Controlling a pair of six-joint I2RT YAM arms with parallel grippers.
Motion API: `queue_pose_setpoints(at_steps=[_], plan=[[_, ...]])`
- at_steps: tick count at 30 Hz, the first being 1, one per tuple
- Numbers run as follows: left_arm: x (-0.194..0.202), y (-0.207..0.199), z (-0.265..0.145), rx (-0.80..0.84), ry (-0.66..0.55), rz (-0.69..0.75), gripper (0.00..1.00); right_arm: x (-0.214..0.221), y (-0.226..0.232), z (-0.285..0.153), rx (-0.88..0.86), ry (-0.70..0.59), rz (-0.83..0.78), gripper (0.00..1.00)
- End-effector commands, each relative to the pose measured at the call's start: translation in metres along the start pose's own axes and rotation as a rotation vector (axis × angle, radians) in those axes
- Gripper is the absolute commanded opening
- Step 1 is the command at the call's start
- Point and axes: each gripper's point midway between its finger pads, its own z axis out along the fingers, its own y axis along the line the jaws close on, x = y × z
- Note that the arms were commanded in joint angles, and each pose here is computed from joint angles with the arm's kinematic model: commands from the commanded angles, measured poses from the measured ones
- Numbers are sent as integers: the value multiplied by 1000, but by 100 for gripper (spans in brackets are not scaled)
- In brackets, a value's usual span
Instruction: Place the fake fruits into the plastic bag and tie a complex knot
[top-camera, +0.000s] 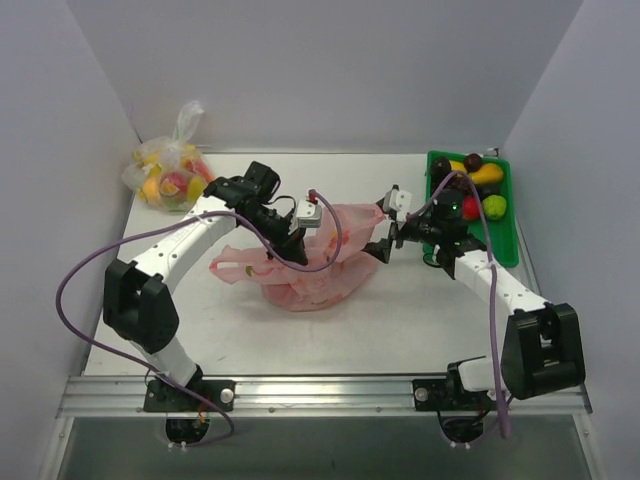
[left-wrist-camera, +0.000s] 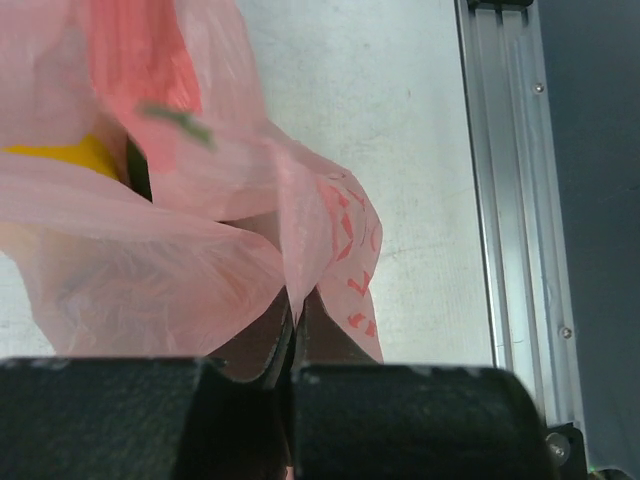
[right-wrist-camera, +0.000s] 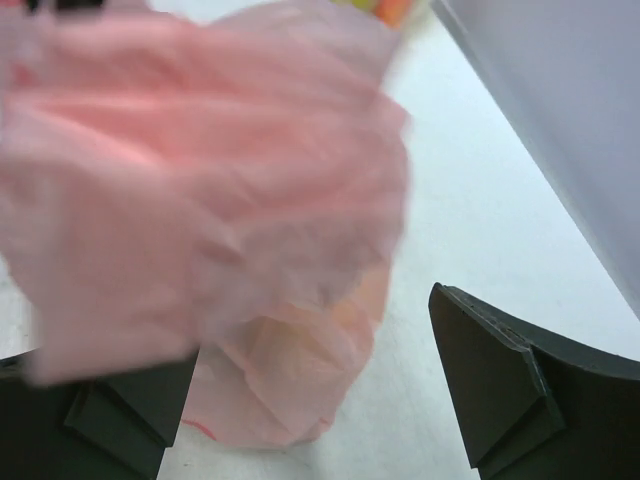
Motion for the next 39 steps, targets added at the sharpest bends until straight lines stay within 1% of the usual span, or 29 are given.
queue_pose_setpoints(at_steps=[1,2,3,4,6,7,8,9,10,11,13,16,17,20,23,24,25,26,27,28,29,31,33,34,35,36,37,38,39], plan=[[-15,10,-6,-15,1,102,0,-38,31,5,-167,-83,-176,100],[-13,13,-7,-24,15,114,0,-35,39,4,-192,-67,-164,99],[-13,16,-8,-33,24,133,0,-40,41,5,-202,-69,-192,97],[-13,20,-9,-42,35,179,0,-41,42,4,-208,-66,-190,92],[-10,27,-13,-64,67,224,0,-41,48,0,-226,-40,-169,87],[-10,30,-14,-67,78,269,0,-45,45,-3,-219,-35,-194,84],[-13,32,-19,-74,82,289,0,-46,48,-7,-223,-24,-179,84],[-14,32,-20,-69,80,304,0,-46,49,-10,-221,-18,-181,86],[-17,33,-23,-69,81,338,0,-45,49,-13,-213,-12,-182,94],[-18,30,-24,-55,89,342,0,-48,50,-15,-209,-15,-190,97],[-18,28,-23,-38,92,371,0,-48,47,-15,-201,-13,-201,100],[-14,21,-19,-13,114,402,0,-44,33,-6,-172,9,-191,100],[-11,18,-17,-4,122,409,0,-44,20,-1,-136,12,-170,100],[-6,12,-12,14,136,419,0,-44,-2,6,-86,20,-149,100],[-4,9,-12,16,144,425,0,-53,-10,8,-65,0,-145,95],[-4,10,-13,15,144,425,0,-56,-9,8,-66,-5,-132,92],[-5,10,-13,12,145,431,0,-57,-8,7,-68,-7,-122,83],[-5,11,-14,8,149,435,0,-63,-6,5,-66,-15,-124,77],[-5,12,-14,8,150,441,0,-65,-2,4,-75,-20,-111,64],[-5,13,-14,4,155,448,0,-65,3,1,-82,-14,-90,38],[-5,14,-15,0,158,455,0,-74,6,-3,-76,-21,-92,23],[-2,21,-15,-24,180,465,0,-81,9,-9,-49,7,-41,0],[3,34,-13,-76,203,489,0,-85,18,-20,-19,55,64,0],[2,37,-16,-113,204,492,0,-78,17,-27,38,125,142,0],[-6,51,-17,-177,193,537,0,-81,21,-33,82,151,250,0],[9,51,-11,-183,208,527,0,-80,24,-38,102,186,305,0],[-2,63,-18,-272,203,589,0,-69,37,-45,108,263,414,0],[2,63,-16,-291,211,610,0,-71,33,-52,187,298,518,0],[16,62,-9,-293,226,613,0,-67,35,-56,223,331,598,0]])
